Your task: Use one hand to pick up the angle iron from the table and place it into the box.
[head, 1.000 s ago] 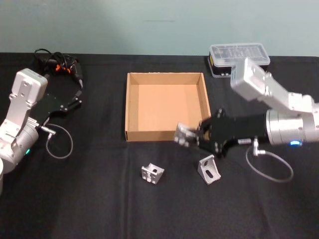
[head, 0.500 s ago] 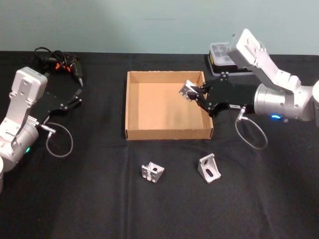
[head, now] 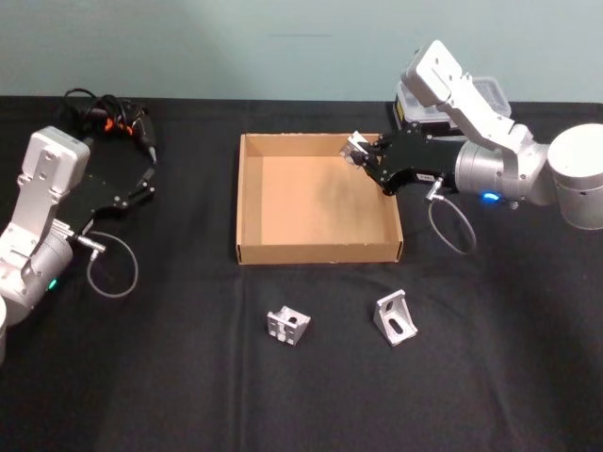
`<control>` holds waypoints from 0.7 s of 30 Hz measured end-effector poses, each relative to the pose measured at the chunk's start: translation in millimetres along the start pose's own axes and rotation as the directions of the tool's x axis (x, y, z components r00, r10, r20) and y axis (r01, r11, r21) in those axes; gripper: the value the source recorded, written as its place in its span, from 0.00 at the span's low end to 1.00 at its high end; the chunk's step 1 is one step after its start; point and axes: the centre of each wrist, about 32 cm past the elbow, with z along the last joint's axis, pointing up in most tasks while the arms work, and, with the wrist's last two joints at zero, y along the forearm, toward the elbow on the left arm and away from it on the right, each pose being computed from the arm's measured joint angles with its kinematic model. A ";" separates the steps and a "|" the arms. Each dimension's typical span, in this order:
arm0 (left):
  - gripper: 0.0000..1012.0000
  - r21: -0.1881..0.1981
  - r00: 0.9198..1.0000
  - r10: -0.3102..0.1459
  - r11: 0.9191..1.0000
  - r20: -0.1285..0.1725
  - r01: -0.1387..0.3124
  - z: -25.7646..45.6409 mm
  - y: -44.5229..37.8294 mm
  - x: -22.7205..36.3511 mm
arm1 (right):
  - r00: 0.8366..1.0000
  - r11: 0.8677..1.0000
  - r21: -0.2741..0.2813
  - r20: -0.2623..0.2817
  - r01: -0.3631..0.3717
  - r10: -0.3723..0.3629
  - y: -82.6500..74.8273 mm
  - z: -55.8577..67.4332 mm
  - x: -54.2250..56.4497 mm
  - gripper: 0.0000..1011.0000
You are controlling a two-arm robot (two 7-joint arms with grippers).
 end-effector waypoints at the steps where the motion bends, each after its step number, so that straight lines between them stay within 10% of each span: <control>1: 0.99 0.000 1.000 0.000 1.000 0.000 0.000 0.0 0.0 0.0 | 1.000 1.000 -0.004 -0.002 0.002 -0.002 1.8 -1.3 1.0 0.08; 21: 0.99 0.000 1.000 0.000 1.000 0.000 0.000 0.0 0.0 0.0 | 1.000 0.999 -0.050 -0.020 0.012 -0.013 26.6 -13.8 8.0 0.08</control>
